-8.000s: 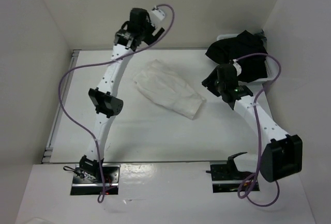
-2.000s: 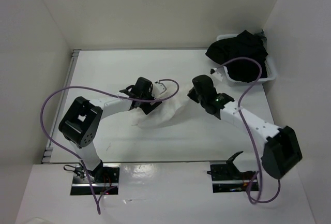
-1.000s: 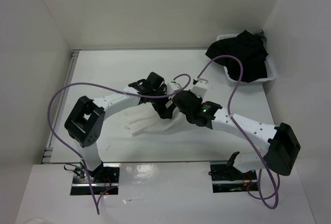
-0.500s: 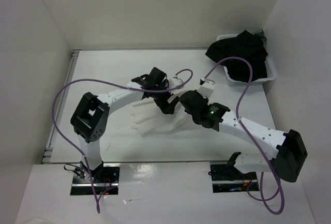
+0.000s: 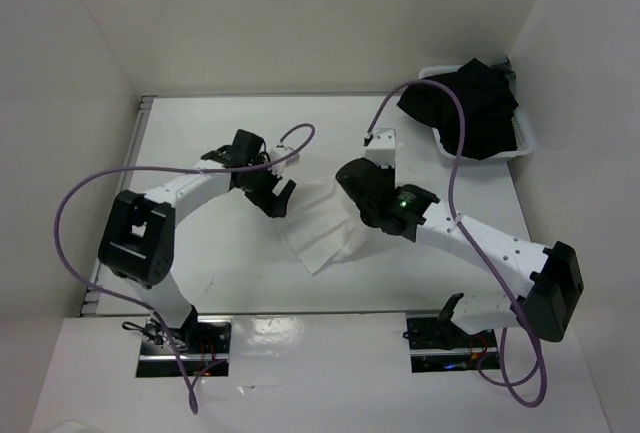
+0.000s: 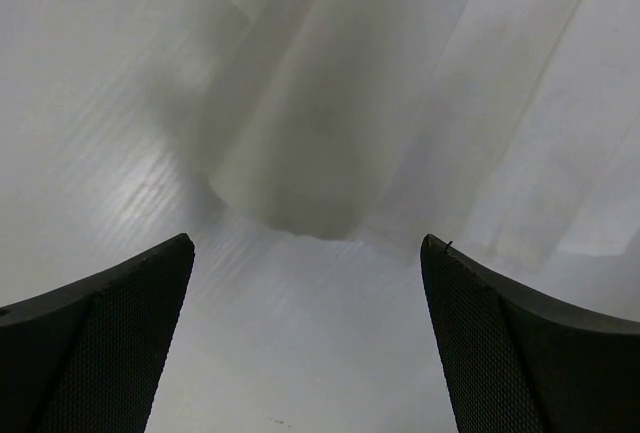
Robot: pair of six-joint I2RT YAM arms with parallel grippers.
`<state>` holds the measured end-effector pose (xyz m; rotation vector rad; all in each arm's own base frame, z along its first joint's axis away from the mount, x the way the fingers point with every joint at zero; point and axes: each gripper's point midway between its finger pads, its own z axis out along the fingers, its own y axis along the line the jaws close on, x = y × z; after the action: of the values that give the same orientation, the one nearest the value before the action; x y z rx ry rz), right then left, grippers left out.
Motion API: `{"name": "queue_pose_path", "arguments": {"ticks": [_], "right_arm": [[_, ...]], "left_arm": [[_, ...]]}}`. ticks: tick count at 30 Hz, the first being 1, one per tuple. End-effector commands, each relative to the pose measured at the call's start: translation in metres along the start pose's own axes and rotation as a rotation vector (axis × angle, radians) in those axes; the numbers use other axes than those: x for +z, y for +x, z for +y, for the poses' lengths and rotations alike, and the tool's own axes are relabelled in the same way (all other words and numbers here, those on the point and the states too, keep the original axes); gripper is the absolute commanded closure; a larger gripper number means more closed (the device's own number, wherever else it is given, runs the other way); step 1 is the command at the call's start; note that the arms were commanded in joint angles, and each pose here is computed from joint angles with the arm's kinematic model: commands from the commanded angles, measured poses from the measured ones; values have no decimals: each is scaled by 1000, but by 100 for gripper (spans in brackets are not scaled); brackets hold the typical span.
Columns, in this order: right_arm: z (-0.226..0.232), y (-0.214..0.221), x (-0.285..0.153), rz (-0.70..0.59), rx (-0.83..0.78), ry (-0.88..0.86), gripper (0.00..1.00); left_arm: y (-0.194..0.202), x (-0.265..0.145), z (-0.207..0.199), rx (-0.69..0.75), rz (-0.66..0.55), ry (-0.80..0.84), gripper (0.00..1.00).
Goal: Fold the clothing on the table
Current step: Fold the skirt
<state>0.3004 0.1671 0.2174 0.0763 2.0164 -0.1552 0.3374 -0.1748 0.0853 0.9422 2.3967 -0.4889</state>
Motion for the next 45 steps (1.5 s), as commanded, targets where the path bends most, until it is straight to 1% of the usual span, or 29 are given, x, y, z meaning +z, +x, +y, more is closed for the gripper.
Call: {"name": "queue_pose_path", "arguments": {"ticks": [1, 4, 6, 8, 9, 10, 11, 14, 16, 17, 18, 21, 23, 24, 28, 29, 30, 32, 33, 34, 35, 36, 38, 39, 40, 41, 42, 44, 45], "right_arm": [[23, -20, -8, -65, -69, -41, 100], [51, -6, -15, -55, -107, -113, 100], [73, 12, -21, -35, -142, -149, 100], [89, 25, -26, -20, -183, -182, 100], [98, 27, -30, -28, -194, -204, 100], [110, 32, -40, -38, -216, -244, 100], [122, 34, -45, -40, -216, -288, 100], [155, 34, -54, -50, -243, -402, 100], [175, 32, -59, -65, -265, -452, 100], [189, 37, -65, -62, -272, -508, 100], [198, 42, -62, -57, -284, -523, 100], [214, 58, -66, -26, -286, -580, 100], [224, 69, -73, -6, -293, -641, 100], [234, 77, -78, 13, -290, -703, 100], [248, 111, -71, 67, -349, -717, 99], [250, 127, -63, 90, -379, -702, 99], [251, 134, -60, 100, -392, -695, 99], [252, 146, -55, 121, -413, -694, 88], [252, 150, -54, 131, -411, -689, 81], [254, 152, -56, 142, -398, -698, 52], [254, 146, -58, 134, -387, -703, 38], [255, 144, -62, 139, -370, -717, 31], [255, 130, -70, 123, -343, -741, 24], [256, 114, -79, 107, -318, -764, 20], [256, 114, -79, 107, -318, -765, 20], [255, 103, -84, 101, -310, -769, 19], [254, 83, -94, 71, -273, -789, 18], [246, 64, -103, 48, -250, -791, 17], [240, 42, -112, 24, -179, -796, 17]], "left_arm": [[1, 24, 2, -18, 4, 10, 0], [18, 42, 0, -36, 40, 48, 0], [22, 51, -3, -44, 51, 76, 0], [33, 62, -5, -45, 83, 82, 5], [28, 63, -3, -37, 63, 77, 12], [32, 67, -3, -40, 70, 78, 23], [31, 69, -2, -40, 70, 78, 27], [32, 71, -13, -24, 72, 154, 40], [31, 73, -17, -15, 75, 160, 41], [27, 72, -16, -21, 67, 158, 42], [27, 72, -18, -21, 64, 166, 42], [30, 74, -14, -37, 78, 165, 44], [29, 75, -11, -61, 77, 177, 45], [27, 76, -7, -76, 73, 171, 45], [28, 76, -8, -102, 91, 175, 46], [29, 76, -4, -101, 98, 154, 46], [26, 73, -2, -94, 90, 137, 43], [27, 68, 6, -101, 94, 106, 40], [26, 64, 14, -115, 93, 64, 40], [31, 60, 19, -127, 101, 46, 38], [28, 56, 20, -131, 93, 30, 38], [28, 52, 29, -137, 91, -3, 38], [23, 43, 33, -137, 75, -22, 37], [29, 40, 33, -138, 86, -43, 35], [30, 40, 33, -138, 86, -43, 35], [26, 36, 33, -134, 75, -46, 35], [28, 36, 37, -133, 83, -71, 34], [27, 29, 40, -153, 83, -105, 32], [28, 29, 43, -153, 88, -120, 32]]}}
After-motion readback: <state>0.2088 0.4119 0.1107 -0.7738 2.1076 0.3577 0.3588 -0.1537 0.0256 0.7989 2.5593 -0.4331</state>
